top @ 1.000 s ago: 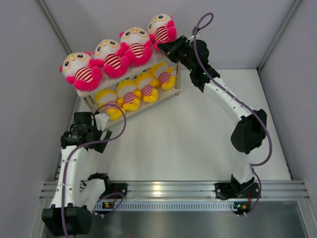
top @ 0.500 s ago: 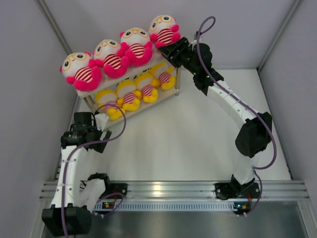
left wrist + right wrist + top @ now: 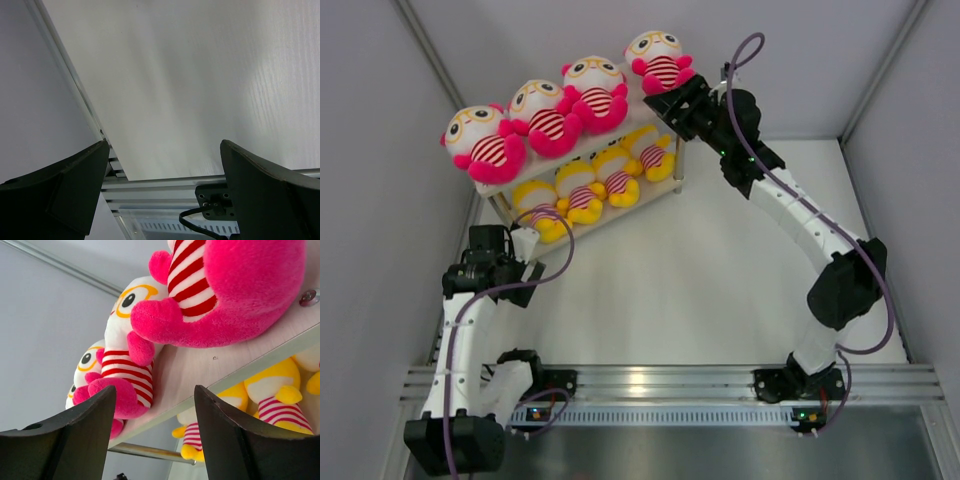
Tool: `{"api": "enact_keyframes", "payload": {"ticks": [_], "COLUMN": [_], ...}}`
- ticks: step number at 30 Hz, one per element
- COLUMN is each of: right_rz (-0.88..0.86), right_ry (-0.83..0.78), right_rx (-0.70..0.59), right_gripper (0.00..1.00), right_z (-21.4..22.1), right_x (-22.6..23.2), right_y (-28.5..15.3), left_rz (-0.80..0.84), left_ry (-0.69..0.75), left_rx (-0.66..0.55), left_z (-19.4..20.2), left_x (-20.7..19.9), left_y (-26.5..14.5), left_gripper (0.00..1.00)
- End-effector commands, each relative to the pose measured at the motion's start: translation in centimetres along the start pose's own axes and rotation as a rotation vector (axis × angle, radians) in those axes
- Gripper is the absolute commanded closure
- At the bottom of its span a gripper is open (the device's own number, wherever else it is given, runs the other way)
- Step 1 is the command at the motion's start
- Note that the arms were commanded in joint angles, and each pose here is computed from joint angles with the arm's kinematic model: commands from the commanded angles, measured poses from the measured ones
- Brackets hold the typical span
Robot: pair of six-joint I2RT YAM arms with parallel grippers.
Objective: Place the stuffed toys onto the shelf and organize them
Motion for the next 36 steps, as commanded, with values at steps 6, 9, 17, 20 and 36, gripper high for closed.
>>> {"api": "enact_keyframes", "payload": {"ticks": [6, 9, 17, 20, 36], "right_rz": [0.002, 0.049, 0.127, 0.158, 0.099], "right_ry": [-0.131, -0.171, -0.280, -0.292, -0.254], "right_rx": [-0.040, -0.060, -0.206, -0.212, -0.138], "right_gripper": [0.32, 0.28, 0.25, 0.24, 0.41], "right_z": [-2.0, -2.7, -9.6, -10.7, -9.4], "right_x": [2.8, 2.1, 1.6, 0.9, -1.5], "right_y": [-3.9, -4.9, -3.9, -2.1, 3.4], "left_rz": [-0.053, -0.050, -0.046, -0.047, -0.041], "left_ry": [-0.017, -0.015, -0.010, -0.013, -0.013], "left_rx": [-0.063, -0.062, -0.062, -0.066, -0.066], "left_z": [-1.7, -1.7, -1.8, -2.0, -2.1], "left_x": [1.3, 1.3, 1.4, 1.5, 1.5], "left_y": [-0.8, -0.8, -0.8, -0.8, -0.8], "left_gripper": [0.01, 0.01, 0.01, 0.01, 0.01]}}
Point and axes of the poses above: each gripper's point midway between its finger pads, its own y axis out along the fingers, its own x axis along the line the jaws close on, z = x × y, the point moved 4 cm from there along -y, back along the fingers, and after that the axes turned 8 degrees about y, right-handed, at the moved point
